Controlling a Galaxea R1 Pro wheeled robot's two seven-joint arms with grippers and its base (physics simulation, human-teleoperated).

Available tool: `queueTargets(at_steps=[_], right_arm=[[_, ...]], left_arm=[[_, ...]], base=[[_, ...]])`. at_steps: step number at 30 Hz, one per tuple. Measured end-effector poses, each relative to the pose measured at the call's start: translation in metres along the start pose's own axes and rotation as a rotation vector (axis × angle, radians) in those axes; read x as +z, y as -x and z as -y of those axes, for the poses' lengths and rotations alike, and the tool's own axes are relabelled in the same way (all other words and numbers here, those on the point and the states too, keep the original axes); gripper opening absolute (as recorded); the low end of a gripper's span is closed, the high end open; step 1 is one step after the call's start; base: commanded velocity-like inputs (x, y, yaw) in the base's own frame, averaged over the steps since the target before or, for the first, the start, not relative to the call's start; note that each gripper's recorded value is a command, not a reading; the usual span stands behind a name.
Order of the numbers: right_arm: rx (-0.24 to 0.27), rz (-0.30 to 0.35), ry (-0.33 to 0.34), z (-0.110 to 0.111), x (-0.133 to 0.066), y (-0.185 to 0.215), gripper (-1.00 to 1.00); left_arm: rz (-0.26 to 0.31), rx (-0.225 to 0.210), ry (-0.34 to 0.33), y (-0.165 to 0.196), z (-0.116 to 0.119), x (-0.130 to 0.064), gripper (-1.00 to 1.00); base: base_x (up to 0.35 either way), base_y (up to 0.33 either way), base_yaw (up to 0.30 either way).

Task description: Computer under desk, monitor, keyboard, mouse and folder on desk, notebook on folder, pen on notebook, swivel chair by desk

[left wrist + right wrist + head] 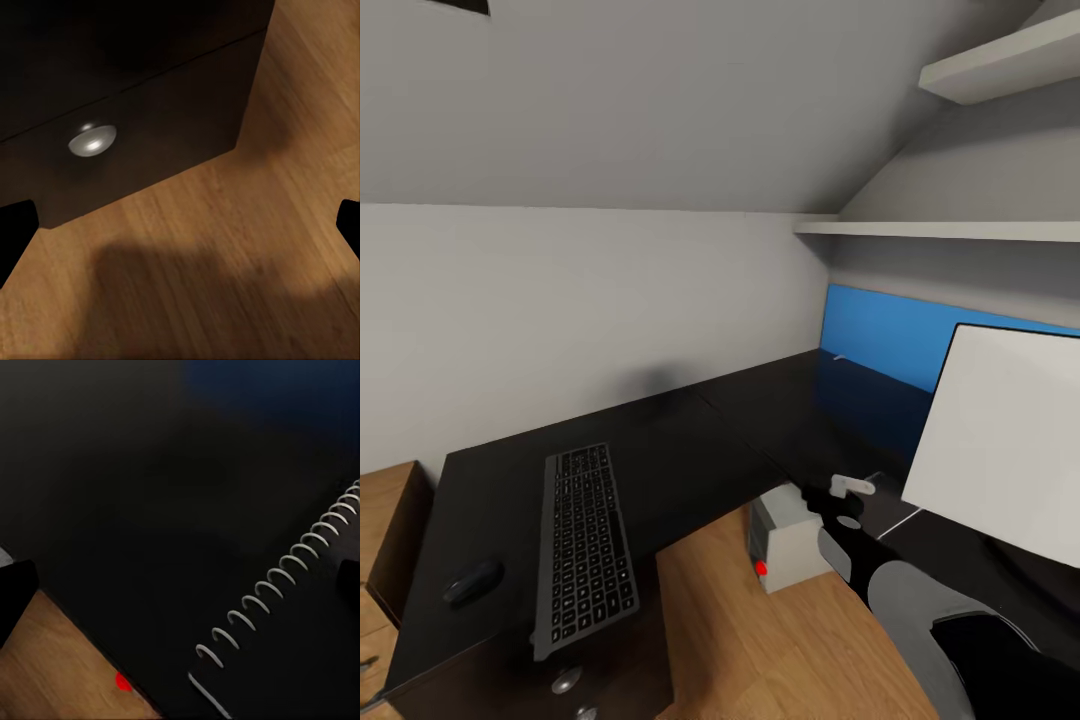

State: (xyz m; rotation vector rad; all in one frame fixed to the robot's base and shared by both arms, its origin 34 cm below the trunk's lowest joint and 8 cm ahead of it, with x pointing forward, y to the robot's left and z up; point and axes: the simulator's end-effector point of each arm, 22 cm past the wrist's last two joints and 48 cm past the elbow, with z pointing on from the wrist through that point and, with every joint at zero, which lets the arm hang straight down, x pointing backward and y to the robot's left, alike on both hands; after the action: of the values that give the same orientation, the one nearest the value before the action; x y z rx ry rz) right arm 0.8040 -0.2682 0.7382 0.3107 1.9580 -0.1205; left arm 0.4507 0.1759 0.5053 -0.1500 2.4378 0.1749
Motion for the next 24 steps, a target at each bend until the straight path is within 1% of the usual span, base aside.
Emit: queueTargets(at_steps=[11, 17, 24], right_arm=[[0.000, 0.000, 0.000, -0.0001, -0.0001, 0.0000, 1.00], [0.000, 0.000, 0.002, -0.0004, 0.0001, -0.0002, 1.00], [0.000, 0.000, 0.010, -0.0020, 0.0000, 0.0001, 1.00]], left_arm=[[0.000, 0.000, 0.000, 0.0000, 0.0000, 0.0000, 1.00], [-0.001, -0.001, 0.000, -0.0001, 0.0000, 0.0001, 1.00], [0.000, -0.001, 0.000, -0.0001, 0.0000, 0.0000, 1.00]], base=[[-0.015, 0.010, 0.000], [-0.115, 0.095, 0.000], [-0.034, 0.028, 0.000]])
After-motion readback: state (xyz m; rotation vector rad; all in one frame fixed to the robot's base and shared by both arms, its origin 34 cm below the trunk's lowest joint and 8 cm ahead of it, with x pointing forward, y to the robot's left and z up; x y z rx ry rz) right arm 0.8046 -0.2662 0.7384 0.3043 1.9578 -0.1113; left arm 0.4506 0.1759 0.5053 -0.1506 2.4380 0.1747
